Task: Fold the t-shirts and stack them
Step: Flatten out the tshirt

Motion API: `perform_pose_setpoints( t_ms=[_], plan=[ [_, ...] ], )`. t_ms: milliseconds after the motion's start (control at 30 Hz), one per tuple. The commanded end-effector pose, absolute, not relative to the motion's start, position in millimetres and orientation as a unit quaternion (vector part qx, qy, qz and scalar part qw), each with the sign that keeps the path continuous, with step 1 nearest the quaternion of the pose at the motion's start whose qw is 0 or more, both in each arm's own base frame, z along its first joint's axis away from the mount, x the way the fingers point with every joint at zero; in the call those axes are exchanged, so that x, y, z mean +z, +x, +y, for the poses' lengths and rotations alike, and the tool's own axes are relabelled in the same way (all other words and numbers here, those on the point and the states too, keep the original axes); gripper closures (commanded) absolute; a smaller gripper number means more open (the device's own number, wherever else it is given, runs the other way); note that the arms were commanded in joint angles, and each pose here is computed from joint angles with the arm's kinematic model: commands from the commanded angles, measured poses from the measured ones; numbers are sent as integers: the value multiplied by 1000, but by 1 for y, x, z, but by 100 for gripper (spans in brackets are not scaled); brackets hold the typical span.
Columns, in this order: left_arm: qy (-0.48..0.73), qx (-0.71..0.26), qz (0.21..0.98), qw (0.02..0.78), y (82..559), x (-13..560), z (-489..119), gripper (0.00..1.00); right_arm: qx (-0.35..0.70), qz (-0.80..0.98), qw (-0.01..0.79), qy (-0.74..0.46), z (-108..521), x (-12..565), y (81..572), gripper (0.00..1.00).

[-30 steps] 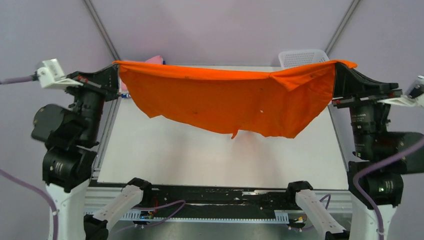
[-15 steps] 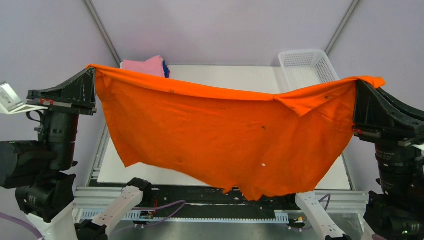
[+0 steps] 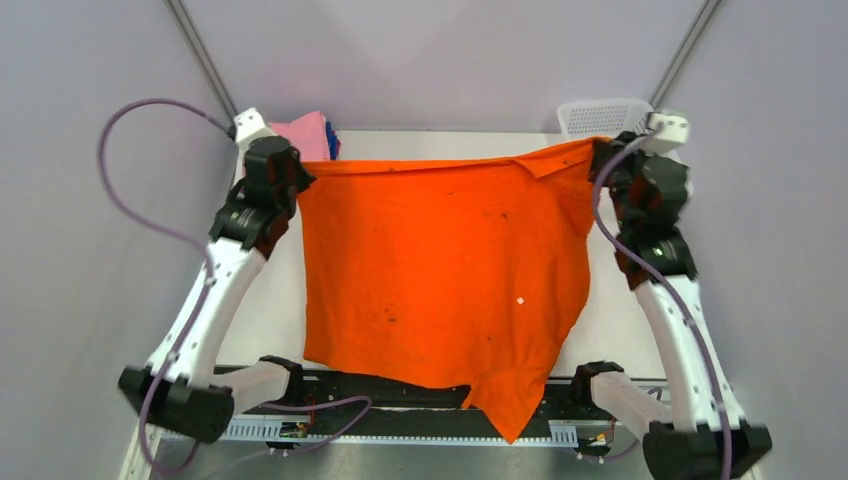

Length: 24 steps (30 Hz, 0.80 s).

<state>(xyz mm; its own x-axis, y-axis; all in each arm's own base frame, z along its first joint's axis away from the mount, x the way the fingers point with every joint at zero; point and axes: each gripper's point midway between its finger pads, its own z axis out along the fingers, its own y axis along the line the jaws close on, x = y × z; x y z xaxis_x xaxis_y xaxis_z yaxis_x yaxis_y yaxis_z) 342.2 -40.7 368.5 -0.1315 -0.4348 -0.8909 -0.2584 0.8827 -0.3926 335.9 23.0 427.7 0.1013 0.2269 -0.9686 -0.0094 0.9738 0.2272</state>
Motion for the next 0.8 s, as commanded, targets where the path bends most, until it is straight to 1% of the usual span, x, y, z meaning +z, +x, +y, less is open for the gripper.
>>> perform_pose_setpoints(
  t_ms=[0,33,67,100,133,167,200,233,267,300,333,367,433,467,500,533,567,667,700,767],
  plan=[
    [-317,17,801,507,395,242,-6,100,51,744,657,110,20,311,414,100],
    [-324,20,819,473,410,206,-7,100,52,767,631,109,23,285,431,100],
    [-329,-1,823,463,425,194,-8,99,50,789,602,113,26,256,449,100],
    [-327,4,839,434,440,161,-11,92,50,808,575,116,28,229,467,98],
    [-324,-10,837,440,457,164,-15,82,53,822,554,122,30,212,482,91],
    [-318,-3,852,415,468,137,-17,56,60,835,531,129,34,197,496,78],
    [-315,-4,852,417,481,148,-19,40,66,847,510,132,37,189,506,60],
    [-313,7,862,399,486,132,-19,18,72,857,493,132,42,184,515,47],
    [-310,9,863,398,492,142,-19,9,78,865,477,131,46,181,520,40],
    [-307,12,867,391,494,139,-20,2,84,870,468,131,49,182,521,29],
    [-302,12,869,392,495,145,-20,1,91,872,464,128,53,183,520,14],
    [-298,3,870,393,493,151,-23,0,97,873,462,126,57,184,517,2],
    [-285,-20,875,390,485,156,-31,0,127,874,452,126,67,185,503,0],
    [-281,-27,882,378,476,147,-35,0,140,876,442,130,71,181,495,0],
    [-270,-54,885,376,470,154,-45,0,154,879,431,135,76,176,486,0],
    [-264,-63,892,363,461,143,-49,0,168,881,420,137,81,171,477,0],
    [-251,-91,894,360,454,148,-60,0,181,885,405,142,86,163,469,0],
    [-225,-140,906,330,429,126,-84,0,217,898,355,143,104,132,446,0],
    [-212,-162,906,328,424,127,-95,0,220,901,345,143,108,124,443,0],
    [-199,-178,914,305,409,112,-108,0,227,906,327,143,115,112,441,0]
  ],
)
